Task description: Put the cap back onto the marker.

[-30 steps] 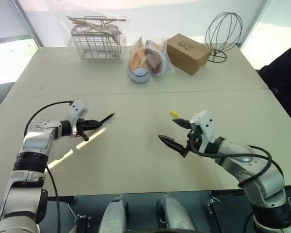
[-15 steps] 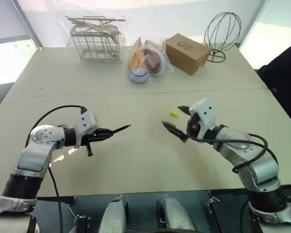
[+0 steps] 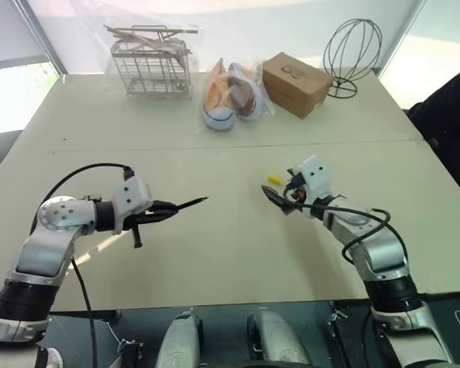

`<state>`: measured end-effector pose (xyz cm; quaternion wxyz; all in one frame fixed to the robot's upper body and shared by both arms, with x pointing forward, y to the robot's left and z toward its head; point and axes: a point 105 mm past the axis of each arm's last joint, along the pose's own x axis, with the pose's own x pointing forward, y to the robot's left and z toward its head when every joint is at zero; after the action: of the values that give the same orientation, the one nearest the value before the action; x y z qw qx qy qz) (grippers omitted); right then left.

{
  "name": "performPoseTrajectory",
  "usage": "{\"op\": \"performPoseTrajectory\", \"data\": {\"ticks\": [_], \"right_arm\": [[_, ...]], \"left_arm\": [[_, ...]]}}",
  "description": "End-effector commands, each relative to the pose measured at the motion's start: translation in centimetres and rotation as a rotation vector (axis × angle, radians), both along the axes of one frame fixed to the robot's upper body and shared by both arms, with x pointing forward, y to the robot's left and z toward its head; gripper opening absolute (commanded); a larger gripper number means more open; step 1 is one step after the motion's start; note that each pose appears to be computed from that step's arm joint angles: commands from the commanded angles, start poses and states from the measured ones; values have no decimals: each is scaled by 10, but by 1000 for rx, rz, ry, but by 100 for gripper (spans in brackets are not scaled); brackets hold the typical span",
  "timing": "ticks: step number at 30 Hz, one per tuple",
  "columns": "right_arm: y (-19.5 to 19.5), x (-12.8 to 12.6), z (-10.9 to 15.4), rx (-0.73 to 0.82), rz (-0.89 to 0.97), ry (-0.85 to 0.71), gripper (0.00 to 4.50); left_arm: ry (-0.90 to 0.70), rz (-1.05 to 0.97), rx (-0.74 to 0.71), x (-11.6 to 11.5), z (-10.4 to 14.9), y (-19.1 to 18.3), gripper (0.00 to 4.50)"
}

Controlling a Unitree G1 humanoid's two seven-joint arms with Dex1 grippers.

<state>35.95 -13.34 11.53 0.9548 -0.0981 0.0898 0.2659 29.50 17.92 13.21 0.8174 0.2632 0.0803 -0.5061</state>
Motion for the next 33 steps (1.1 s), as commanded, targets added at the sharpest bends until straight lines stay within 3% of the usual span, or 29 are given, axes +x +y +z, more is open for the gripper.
{"op": "performPoseTrajectory", "data": {"ticks": [1,20,23,30,33], "right_arm": [[0,10,8,2,15,-41,450],[-3,30,-21,-41,56,12,450],[-1,32,-22,-31,67,21,369],[1,31,-24,-16,95,53,8],[1,28,-23,-21,109,57,3]], "left_arm": [[-54,-12,0,0,11,-2,2],[-58,21,5,-5,9,3,2],[-57,23,4,-6,9,3,0],[-58,30,4,-6,9,3,0],[-60,29,4,-6,9,3,0]]}}
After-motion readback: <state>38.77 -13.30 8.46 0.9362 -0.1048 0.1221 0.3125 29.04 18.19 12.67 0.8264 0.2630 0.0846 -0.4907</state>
